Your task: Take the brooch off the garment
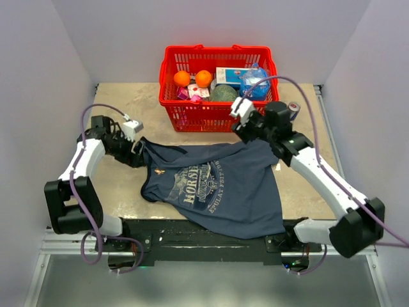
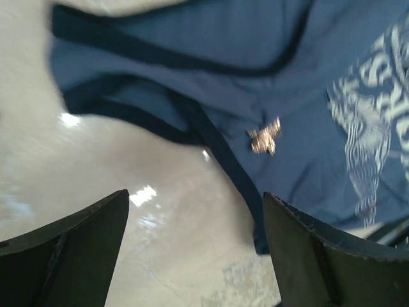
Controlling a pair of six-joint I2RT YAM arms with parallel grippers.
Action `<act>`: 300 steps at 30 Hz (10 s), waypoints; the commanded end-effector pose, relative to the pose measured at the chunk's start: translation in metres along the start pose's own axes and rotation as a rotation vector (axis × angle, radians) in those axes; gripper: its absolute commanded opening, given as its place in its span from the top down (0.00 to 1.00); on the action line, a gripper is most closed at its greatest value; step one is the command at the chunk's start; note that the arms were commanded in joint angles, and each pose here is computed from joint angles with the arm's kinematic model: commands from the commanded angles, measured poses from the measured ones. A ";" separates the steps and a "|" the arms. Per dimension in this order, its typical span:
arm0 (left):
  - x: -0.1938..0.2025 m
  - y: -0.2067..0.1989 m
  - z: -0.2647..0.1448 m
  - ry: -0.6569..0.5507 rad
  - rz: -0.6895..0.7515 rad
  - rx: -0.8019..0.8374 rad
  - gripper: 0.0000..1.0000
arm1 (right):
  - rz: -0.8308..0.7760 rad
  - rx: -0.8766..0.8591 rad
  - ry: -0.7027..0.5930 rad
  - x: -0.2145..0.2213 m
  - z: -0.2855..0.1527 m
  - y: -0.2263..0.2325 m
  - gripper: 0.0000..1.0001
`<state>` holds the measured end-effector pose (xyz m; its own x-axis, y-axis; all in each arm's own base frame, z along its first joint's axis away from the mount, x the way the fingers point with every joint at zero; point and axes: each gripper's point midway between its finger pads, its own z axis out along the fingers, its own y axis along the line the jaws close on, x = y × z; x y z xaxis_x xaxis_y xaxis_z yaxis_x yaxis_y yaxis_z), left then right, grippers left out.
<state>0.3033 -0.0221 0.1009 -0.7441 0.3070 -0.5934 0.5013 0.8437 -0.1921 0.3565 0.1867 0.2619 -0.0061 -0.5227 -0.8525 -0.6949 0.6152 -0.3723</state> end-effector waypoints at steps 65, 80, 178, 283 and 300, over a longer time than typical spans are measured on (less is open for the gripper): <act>0.121 -0.129 -0.051 0.221 0.976 0.497 1.00 | -0.212 -0.352 0.077 0.010 0.184 0.107 1.00; 0.122 -0.082 -0.052 0.323 0.777 0.377 0.68 | -0.236 -0.406 0.148 0.045 0.177 0.122 1.00; 0.015 -0.080 0.082 -0.055 -0.375 0.329 0.98 | -0.190 -0.643 0.105 0.035 0.180 0.245 0.52; -0.099 -0.141 -0.018 -0.458 -0.070 0.672 0.77 | 0.361 -0.128 -0.210 -0.110 0.172 0.164 1.00; -0.098 -0.144 -0.031 -0.430 0.001 0.653 0.88 | -0.305 0.110 -0.058 -0.110 0.162 0.115 1.00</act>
<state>0.2994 -0.1603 0.2003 -0.6155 -0.0399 -0.7871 0.7181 0.3831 -0.5810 0.3707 0.4411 0.2035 0.0980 -0.5026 -0.8589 -0.7105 0.5690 -0.4140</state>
